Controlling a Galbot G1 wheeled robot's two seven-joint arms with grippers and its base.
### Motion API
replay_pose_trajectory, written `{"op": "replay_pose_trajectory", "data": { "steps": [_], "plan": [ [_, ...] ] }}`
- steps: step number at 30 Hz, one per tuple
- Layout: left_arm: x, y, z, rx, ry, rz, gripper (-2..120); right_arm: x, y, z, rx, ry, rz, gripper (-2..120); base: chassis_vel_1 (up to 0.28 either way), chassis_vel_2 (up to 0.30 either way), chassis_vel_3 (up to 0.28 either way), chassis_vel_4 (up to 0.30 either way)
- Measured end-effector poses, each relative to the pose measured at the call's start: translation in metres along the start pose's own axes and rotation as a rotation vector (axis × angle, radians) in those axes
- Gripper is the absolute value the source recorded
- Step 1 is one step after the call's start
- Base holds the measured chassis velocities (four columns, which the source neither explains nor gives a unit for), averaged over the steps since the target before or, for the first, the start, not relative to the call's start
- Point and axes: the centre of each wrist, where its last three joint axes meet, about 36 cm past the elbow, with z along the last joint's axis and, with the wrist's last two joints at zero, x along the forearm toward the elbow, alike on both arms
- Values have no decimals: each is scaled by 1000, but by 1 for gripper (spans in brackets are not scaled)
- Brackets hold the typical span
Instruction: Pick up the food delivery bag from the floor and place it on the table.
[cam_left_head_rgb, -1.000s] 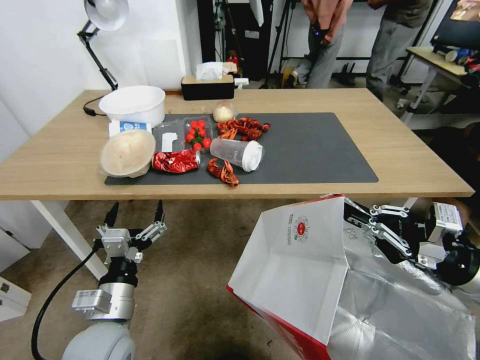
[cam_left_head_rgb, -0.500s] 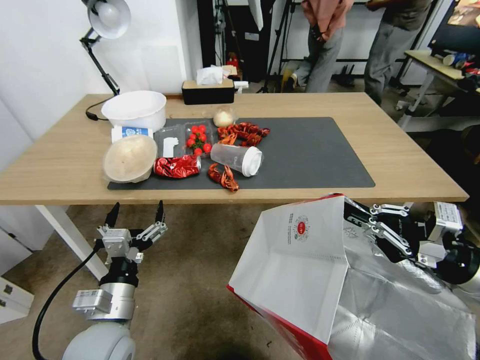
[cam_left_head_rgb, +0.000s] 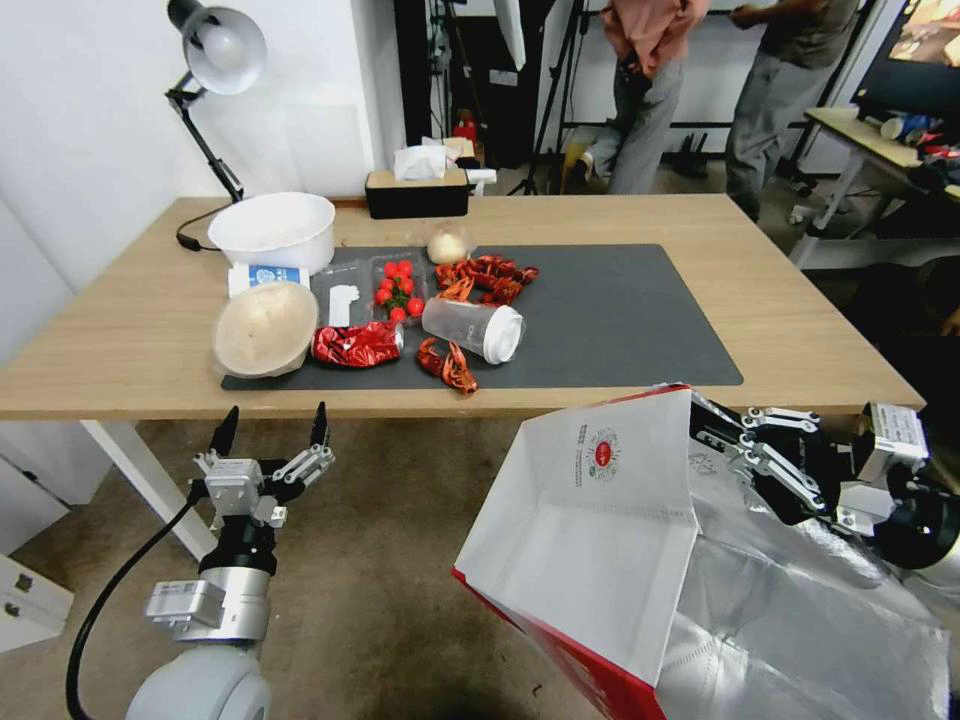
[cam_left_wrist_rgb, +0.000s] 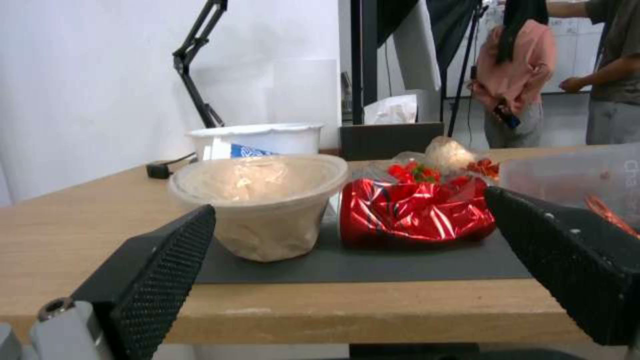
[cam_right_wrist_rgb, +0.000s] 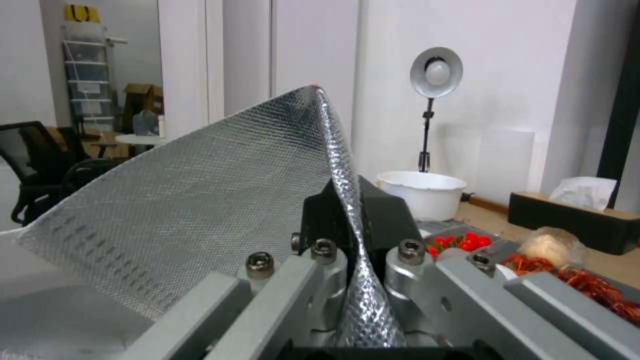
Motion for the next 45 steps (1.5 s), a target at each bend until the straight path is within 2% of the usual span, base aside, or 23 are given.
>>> {"op": "replay_pose_trajectory", "data": {
  "steps": [27,37,45],
  "plan": [
    [-6,-1,0,13,-57,25,100,-1,0,-1,8,-8,9,0,0,0,0,0],
    [-6,0,1,10,-50,24,100,-8,-4,-7,-14,-59,35,0,0,0,0,0],
    [-6,-4,5,13,-35,47,100,-29,3,-24,-48,-149,130,0,0,0,0,0]
  ]
}}
